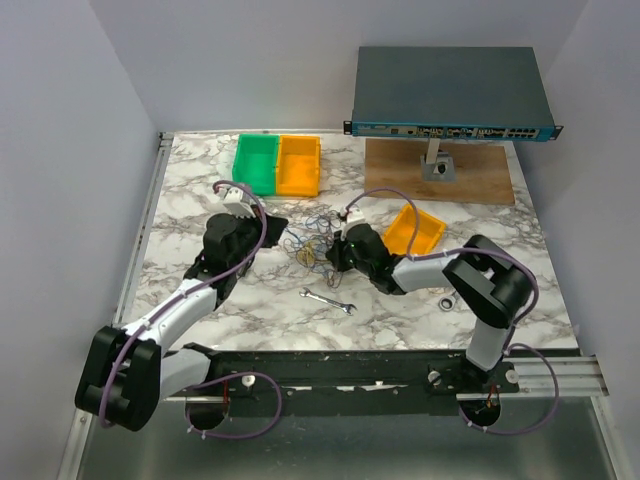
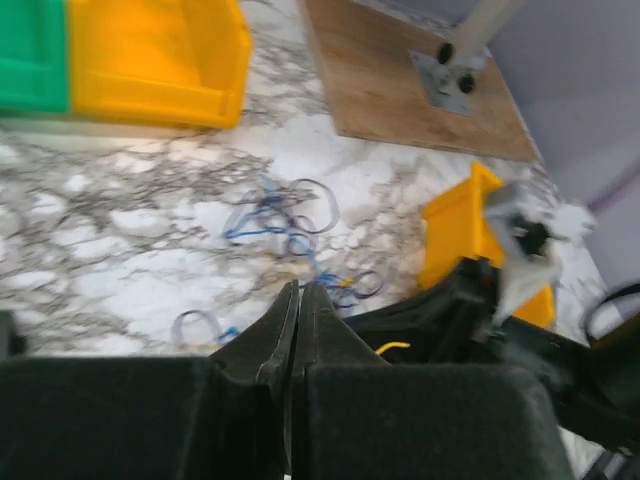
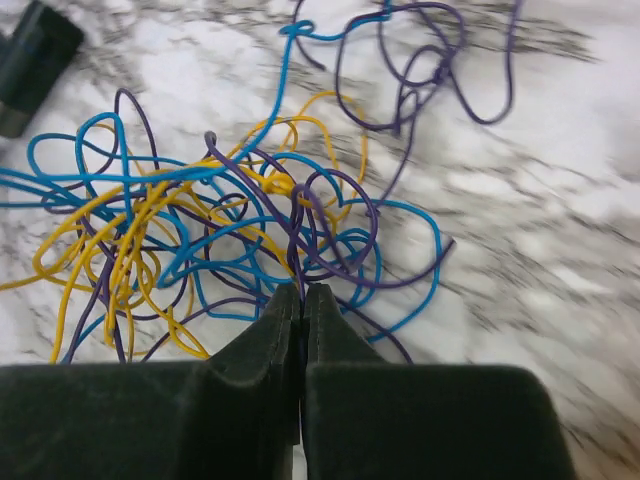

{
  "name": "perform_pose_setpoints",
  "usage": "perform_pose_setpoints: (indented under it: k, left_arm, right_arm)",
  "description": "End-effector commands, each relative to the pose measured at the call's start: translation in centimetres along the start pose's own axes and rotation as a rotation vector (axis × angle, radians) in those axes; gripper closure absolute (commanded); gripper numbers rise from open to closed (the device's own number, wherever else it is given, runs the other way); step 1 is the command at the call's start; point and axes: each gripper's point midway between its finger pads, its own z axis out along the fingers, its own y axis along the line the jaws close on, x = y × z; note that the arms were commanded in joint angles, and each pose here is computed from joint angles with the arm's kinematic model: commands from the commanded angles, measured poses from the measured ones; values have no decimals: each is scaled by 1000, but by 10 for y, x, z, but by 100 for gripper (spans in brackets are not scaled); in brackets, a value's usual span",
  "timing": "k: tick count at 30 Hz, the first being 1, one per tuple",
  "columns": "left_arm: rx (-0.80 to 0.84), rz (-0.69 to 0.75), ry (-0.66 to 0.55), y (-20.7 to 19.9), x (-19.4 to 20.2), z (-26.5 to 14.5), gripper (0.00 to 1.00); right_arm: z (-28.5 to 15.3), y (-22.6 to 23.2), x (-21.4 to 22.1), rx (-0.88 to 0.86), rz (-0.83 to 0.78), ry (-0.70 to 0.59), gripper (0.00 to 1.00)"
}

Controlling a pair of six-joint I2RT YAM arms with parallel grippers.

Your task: Untangle the cables

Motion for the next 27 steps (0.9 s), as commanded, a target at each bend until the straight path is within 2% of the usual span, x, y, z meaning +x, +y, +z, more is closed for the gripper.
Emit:
perform_pose_setpoints:
  k: [1, 4, 7, 13, 17, 18, 20, 21, 23, 25, 26, 27]
  left_arm:
    - [-357, -63, -111, 56, -17, -20, 100]
    - [-543, -124, -208, 86, -25, -41, 100]
    - [-649, -167, -280, 102, -28, -59, 100]
    - [-759, -184, -347, 117, -33, -81, 100]
    - [-770, -188, -366, 118, -35, -86, 100]
    - [-745, -183, -360, 115, -35, -83, 100]
    - [-630, -146, -315, 97, -35, -69, 100]
    - [-506, -99, -274, 78, -36, -56, 100]
    - [-270, 14, -191, 38, -33, -36, 89]
    - [-108, 81, -161, 8, -28, -27, 53]
    - [-66, 106, -148, -1, -25, -24, 38]
    - [-39, 131, -129, -9, -23, -19, 33]
  right_arm:
    - [-42, -63, -34, 365, 75, -200, 99]
    - [-78, -99, -49, 577, 155, -342, 99]
    - [-116, -124, -62, 732, 229, -478, 99]
    - [-159, -143, -67, 820, 313, -633, 99]
    - [-155, -136, -70, 772, 282, -612, 99]
    - [-148, -128, -73, 716, 255, -596, 99]
    - [-134, -105, -78, 567, 175, -560, 99]
    - [-127, -93, -80, 484, 151, -542, 99]
    - [-118, -70, -80, 350, 109, -516, 99]
    - [-114, -57, -80, 267, 82, -514, 99]
    - [-112, -53, -78, 244, 76, -507, 99]
    - [-110, -50, -77, 227, 72, -501, 99]
